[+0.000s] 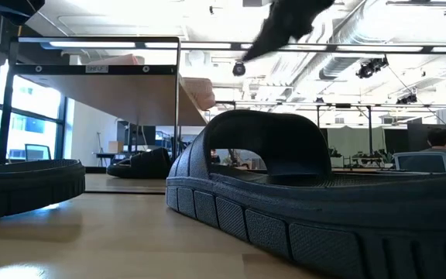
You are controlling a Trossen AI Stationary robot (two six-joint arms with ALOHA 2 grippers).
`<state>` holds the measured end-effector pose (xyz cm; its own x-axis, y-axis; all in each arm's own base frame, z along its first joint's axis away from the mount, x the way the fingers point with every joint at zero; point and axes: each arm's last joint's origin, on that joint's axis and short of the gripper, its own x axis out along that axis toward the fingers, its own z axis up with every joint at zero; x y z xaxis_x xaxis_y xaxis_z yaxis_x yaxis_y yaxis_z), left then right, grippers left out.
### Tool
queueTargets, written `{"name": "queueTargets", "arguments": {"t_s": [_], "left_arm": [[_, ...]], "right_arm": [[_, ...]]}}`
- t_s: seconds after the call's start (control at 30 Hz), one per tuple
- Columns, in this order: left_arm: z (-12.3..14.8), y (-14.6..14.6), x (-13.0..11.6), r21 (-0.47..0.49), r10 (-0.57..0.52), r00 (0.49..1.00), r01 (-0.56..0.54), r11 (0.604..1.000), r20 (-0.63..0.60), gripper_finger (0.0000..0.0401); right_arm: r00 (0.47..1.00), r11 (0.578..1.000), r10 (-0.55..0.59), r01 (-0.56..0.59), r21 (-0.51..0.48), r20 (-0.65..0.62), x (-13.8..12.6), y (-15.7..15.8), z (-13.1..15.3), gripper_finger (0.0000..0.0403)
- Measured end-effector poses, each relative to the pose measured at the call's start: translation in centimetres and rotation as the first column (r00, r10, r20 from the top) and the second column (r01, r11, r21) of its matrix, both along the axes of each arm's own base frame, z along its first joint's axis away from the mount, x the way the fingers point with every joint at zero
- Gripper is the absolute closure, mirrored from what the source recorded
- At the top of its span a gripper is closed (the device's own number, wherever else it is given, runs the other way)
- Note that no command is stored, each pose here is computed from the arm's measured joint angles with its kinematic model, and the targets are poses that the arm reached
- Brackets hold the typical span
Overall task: Pick and place slides into the shelf
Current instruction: Put the black slide under the shelf
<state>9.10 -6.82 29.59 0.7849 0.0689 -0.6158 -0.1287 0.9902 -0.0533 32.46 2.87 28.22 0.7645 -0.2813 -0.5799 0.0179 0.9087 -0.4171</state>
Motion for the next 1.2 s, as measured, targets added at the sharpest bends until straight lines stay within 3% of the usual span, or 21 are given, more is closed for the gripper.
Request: {"name": "queueTargets", "arguments": {"t_s": [0.17,0.37,0.53,0.77,0.97,1.2], "left_arm": [[-0.1,-0.3,0.3,0.008,-0.001,1.0,0.001,1.0,-0.007,0.0245],[-0.3,-0.7,0.7,0.02,0.005,1.0,-0.005,1.0,-0.008,0.0245],[-0.3,-0.8,0.9,0.04,0.018,1.0,-0.018,0.999,-0.003,0.0245],[-0.3,-0.8,0.9,0.041,0.027,1.0,-0.028,0.999,0.008,0.0245],[-0.3,-0.8,0.9,0.04,0.028,1.0,-0.028,0.999,0.008,0.0245],[-0.3,-0.7,0.9,0.05,0.04,0.999,-0.041,0.998,0.02,0.0245]], "right_arm": [[0.983,0.983,0.181,-0.181,-0.007,-0.005,-1.3,6.3,0.0,0.0403],[0.961,0.961,0.276,-0.276,-0.019,-0.025,-2.4,11.1,-1.2,0.0384],[0.954,0.954,0.297,-0.298,-0.01,-0.047,-2.3,12.5,-2.3,0.0326],[0.937,0.935,0.334,-0.343,-0.088,-0.1,-1.2,13.7,-4.6,0.0255],[0.899,0.892,0.421,-0.434,-0.126,-0.117,-1.2,16.3,-6.5,0.0245],[0.889,0.88,0.447,-0.457,-0.127,-0.1,-1.3,18.3,-8.0,0.0247]]}}
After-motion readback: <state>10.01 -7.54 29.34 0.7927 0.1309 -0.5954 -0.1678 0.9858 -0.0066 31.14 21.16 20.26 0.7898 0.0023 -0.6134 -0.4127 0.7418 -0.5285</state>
